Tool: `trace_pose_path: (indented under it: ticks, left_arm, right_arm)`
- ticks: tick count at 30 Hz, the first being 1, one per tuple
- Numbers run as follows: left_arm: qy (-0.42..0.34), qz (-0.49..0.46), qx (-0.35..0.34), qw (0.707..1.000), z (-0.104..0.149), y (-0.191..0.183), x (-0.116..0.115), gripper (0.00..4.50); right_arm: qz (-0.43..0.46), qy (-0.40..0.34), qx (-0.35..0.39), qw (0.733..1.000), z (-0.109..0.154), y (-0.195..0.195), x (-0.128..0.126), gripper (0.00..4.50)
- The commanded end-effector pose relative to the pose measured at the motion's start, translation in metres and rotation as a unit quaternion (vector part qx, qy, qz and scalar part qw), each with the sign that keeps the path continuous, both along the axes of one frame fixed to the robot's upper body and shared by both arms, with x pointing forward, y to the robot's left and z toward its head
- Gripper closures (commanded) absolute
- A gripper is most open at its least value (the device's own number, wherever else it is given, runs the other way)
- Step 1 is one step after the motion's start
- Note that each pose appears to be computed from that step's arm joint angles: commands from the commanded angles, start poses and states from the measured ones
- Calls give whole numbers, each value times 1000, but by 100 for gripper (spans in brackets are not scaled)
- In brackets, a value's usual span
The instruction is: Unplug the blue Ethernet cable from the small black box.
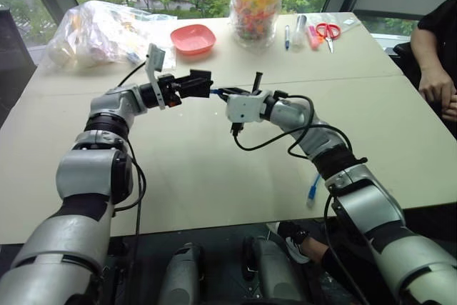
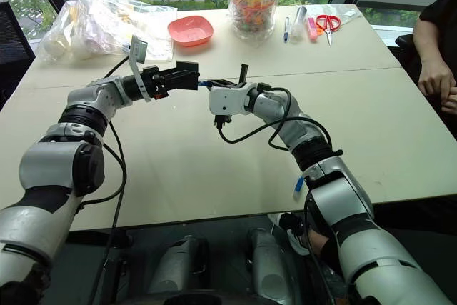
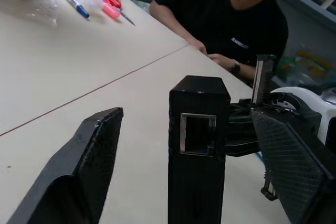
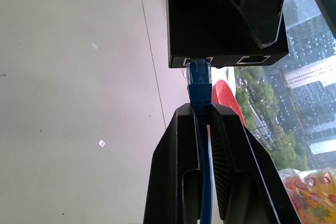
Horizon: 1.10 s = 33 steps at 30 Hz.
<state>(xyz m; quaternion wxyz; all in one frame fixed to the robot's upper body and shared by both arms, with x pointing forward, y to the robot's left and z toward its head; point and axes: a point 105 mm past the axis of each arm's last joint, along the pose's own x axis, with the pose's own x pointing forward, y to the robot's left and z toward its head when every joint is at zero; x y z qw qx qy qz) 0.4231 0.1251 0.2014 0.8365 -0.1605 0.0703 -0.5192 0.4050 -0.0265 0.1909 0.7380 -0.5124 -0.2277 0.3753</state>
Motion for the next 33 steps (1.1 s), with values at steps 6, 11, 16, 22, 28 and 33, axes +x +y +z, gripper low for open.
trace_pose_path:
  ticks: [6,11,16,22,28,33]
  left_arm:
    - [-27,-8,-33,999,26,1,0,394]
    - [-21,-6,-46,999,21,4,-1,394]
    - [0,-35,-151,988,38,8,-8,394]
    - [36,-104,-247,963,51,-5,-22,394]
    - [58,-148,-298,941,55,-17,-35,394]
    - [65,-156,-305,937,55,-23,-41,394]
  right_arm:
    - [8,-20,2,1000,14,5,-7,450]
    - [1,44,21,999,1,-11,-13,289]
    - [-15,254,284,924,2,-33,-41,79]
    - [137,453,555,684,49,-15,-88,79]
    - [139,487,627,592,55,-12,-86,79]
    - [140,496,632,579,55,-10,-82,79]
